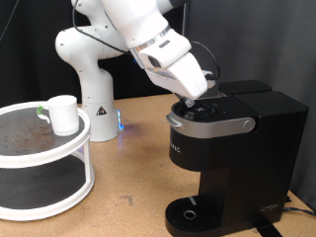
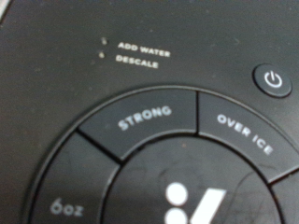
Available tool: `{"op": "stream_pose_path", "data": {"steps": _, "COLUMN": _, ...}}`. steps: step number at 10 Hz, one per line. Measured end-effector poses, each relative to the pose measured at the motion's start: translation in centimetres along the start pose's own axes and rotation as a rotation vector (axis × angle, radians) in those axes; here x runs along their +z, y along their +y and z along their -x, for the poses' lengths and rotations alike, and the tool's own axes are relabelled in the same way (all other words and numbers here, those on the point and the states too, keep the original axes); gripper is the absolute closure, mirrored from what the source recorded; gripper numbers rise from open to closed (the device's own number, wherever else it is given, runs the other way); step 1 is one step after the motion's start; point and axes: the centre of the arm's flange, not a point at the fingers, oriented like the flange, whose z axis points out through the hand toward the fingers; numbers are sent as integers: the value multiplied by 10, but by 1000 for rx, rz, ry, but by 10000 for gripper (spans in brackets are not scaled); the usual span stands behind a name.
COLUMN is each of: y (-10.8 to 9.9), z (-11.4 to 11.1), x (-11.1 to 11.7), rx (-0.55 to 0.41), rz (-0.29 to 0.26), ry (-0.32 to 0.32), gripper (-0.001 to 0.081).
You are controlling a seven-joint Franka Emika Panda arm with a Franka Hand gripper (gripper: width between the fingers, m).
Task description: Make a cup of coffee with the keurig machine
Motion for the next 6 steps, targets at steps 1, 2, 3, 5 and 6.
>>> {"op": "stream_pose_path", "data": {"steps": 1, "y": -1, "z": 3, "x": 1, "rx": 41, "rz": -54, "ry": 15, "gripper": 803}}
{"op": "stream_pose_path", "data": {"steps": 2, "y": 2, "z": 6, "x": 1, "rx": 81, "rz": -109, "ry": 27, "gripper": 803}}
{"op": "stream_pose_path", "data": {"steps": 3, "y": 3, "z": 4, "x": 0, "rx": 68, "rz": -87, "ry": 24, "gripper": 803}}
{"op": "stream_pose_path", "data": {"steps": 5, "y": 3, "z": 3, "x": 0, "rx": 61, "rz": -75, "ry": 24, "gripper": 803}}
{"op": "stream_pose_path", "data": {"steps": 6, "y": 2, "z": 1, "x": -3, "rx": 61, "rz": -76, "ry": 33, "gripper": 803}}
